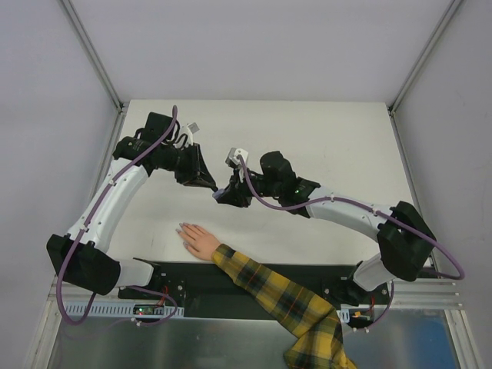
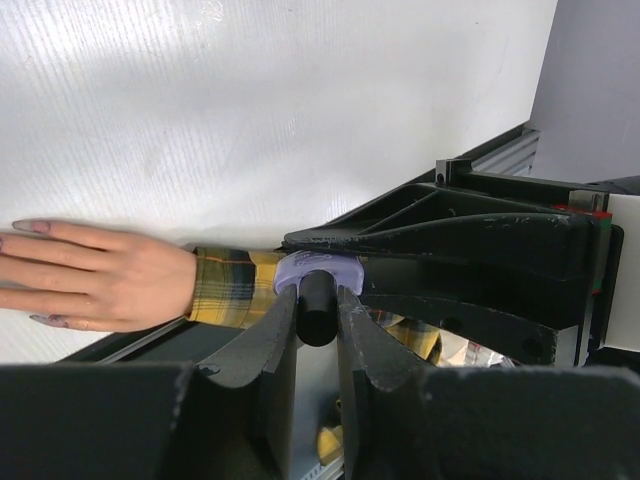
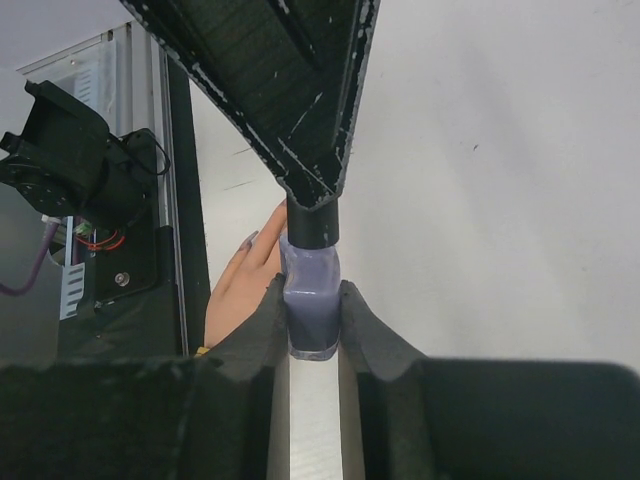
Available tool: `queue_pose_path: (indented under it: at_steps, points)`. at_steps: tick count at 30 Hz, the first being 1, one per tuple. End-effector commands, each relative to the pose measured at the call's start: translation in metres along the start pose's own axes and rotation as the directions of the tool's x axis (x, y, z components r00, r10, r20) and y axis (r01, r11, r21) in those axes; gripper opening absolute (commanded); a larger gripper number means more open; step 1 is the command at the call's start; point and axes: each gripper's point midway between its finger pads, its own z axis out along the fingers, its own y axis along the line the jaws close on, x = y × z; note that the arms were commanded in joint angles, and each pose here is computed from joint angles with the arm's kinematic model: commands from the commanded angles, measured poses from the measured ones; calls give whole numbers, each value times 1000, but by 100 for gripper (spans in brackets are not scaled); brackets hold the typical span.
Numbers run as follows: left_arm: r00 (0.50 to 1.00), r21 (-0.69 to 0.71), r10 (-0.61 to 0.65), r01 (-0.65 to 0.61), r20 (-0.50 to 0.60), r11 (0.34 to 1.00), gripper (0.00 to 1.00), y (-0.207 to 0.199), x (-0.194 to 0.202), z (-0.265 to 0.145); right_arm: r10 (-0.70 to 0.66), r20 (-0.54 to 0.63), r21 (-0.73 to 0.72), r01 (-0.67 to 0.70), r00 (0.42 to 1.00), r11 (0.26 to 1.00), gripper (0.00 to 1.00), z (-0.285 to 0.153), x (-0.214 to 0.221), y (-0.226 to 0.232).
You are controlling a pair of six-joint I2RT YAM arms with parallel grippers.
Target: Paint the nails
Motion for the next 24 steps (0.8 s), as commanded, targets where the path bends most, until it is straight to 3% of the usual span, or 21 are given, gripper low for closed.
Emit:
queue_pose_path:
  at_steps: [1, 4, 6, 11, 14, 17, 19, 20, 21, 23, 24]
  points:
    - [1000, 28, 13, -12, -26, 1000, 0, -8, 8, -4, -47, 80, 37, 44, 996, 998, 0, -11, -37, 0]
    - [1000, 32, 27, -27, -1, 999, 0, -14, 3, -9, -44, 80, 44, 41, 996, 998, 0, -15, -38, 1]
    - [998, 41, 51, -51, 22, 998, 5, -18, -1, -14, -35, 78, 38, 32, 996, 999, 0, -16, -38, 3]
    - [973, 81, 164, -178, 163, 981, 61, -39, -13, -36, -16, 95, -7, 17, 995, 1000, 0, -26, -48, 18]
    - [918, 156, 261, -317, 298, 936, 75, -59, -19, -48, 2, 95, -33, 1, 995, 999, 0, -36, -53, 28]
    - [812, 306, 364, -527, 456, 793, 78, -94, -14, -63, 24, 111, -93, -14, 994, 996, 0, -53, -62, 43]
    - [792, 381, 358, -567, 494, 730, 75, -101, -3, -63, 28, 134, -131, -10, 991, 991, 0, -68, -70, 54]
    - [712, 386, 380, -663, 591, 641, 75, -119, -7, -76, 42, 142, -136, -22, 989, 990, 0, -74, -73, 52]
    - [713, 418, 368, -668, 597, 616, 73, -124, -3, -79, 60, 140, -185, -34, 988, 982, 0, -81, -75, 62]
    - [651, 415, 371, -731, 662, 542, 72, -133, 0, -88, 62, 169, -209, -25, 984, 978, 1, -99, -83, 72]
    - [646, 428, 369, -739, 668, 520, 70, -138, 4, -90, 74, 168, -236, -33, 983, 971, 0, -106, -82, 78]
